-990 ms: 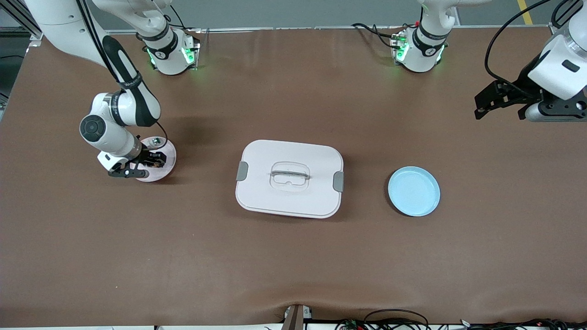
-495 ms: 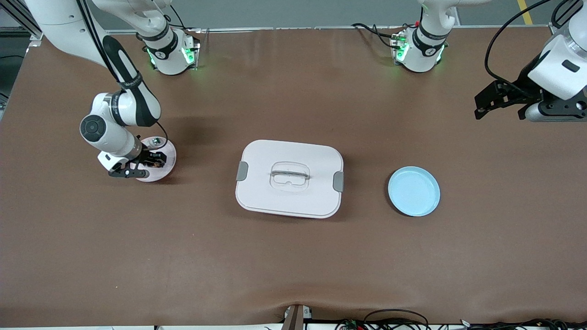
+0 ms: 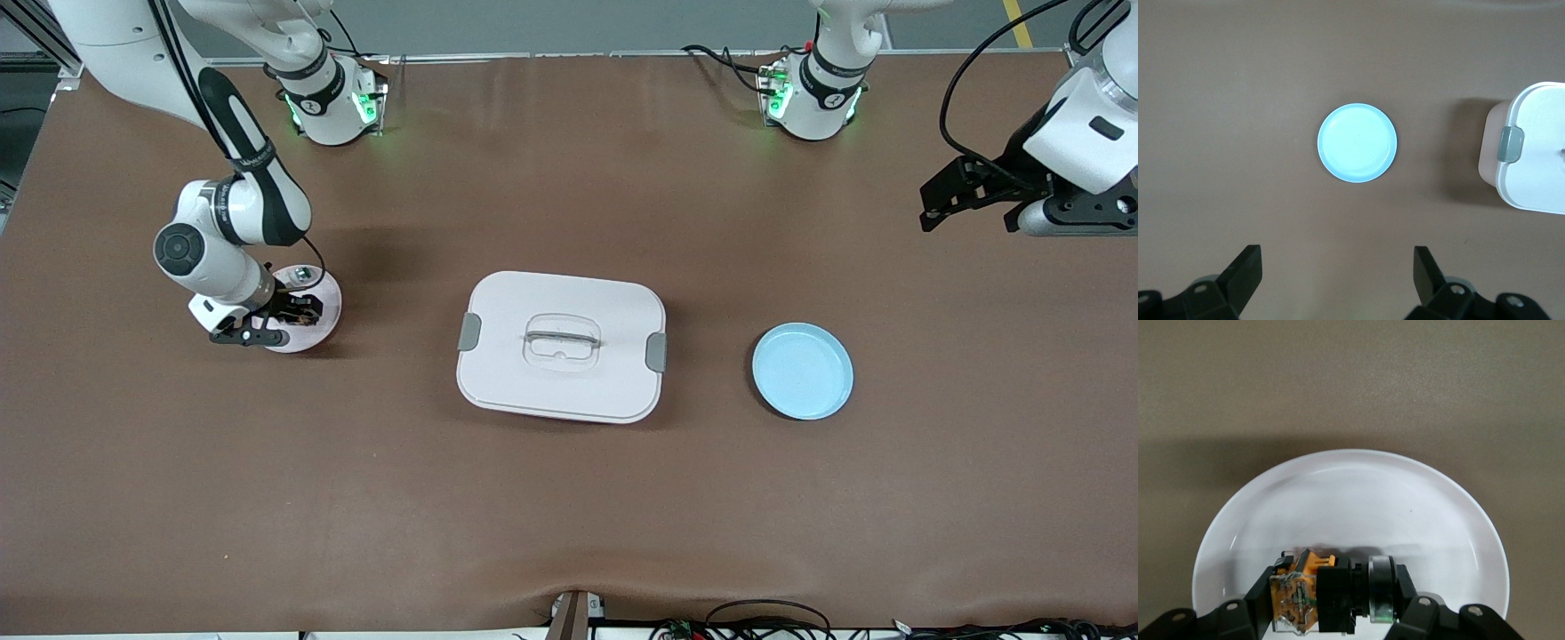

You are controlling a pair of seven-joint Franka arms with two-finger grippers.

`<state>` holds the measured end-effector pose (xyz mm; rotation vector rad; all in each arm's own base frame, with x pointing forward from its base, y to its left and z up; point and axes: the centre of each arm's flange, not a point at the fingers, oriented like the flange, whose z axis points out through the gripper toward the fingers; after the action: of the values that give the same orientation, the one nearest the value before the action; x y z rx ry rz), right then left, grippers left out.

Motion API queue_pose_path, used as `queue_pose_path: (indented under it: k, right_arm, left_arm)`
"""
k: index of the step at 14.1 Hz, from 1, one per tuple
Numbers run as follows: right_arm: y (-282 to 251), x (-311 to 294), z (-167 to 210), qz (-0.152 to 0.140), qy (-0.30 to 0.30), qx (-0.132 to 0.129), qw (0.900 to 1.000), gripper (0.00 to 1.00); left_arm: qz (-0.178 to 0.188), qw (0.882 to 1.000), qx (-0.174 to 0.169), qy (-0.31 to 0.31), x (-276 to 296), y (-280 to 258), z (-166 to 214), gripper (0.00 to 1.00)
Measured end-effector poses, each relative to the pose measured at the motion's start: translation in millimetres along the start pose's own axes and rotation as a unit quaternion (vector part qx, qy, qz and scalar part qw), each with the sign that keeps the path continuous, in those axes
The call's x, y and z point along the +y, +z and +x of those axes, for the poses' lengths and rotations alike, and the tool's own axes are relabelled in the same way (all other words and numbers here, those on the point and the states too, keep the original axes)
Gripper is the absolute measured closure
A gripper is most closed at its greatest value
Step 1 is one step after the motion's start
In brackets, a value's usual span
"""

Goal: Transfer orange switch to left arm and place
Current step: 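Lower the right gripper and close it on the orange switch, then lift the switch with the right gripper while the left gripper approaches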

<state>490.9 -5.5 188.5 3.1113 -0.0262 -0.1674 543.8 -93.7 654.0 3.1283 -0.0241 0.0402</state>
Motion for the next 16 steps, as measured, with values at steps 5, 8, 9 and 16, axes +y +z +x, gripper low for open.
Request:
queue_pose_path:
  k: [5,8,9,16]
  right_arm:
    - [-52.3,-10.1,-1.1,0.004,-0.009,-0.024,1.000,0.27]
    - [-98.0,-15.2,2.0,0.006,-0.006,-0.059,0.998,0.27]
    - [-115.3,-19.4,4.5,0.005,-0.001,-0.071,0.997,0.27]
    - [-229.7,-91.0,13.7,0.008,0.072,-0.129,0.989,0.27]
  left_arm:
    - [0.000,1.000,0.000,0.000,0.0,0.0,0.0,0.00]
    - [0.000,1.000,0.000,0.000,0.0,0.1,0.1,0.00]
    - [0.000,1.000,0.000,0.000,0.0,0.1,0.1,0.00]
    - [0.000,1.000,-0.003,0.000,-0.3,6.2,3.9,0.00]
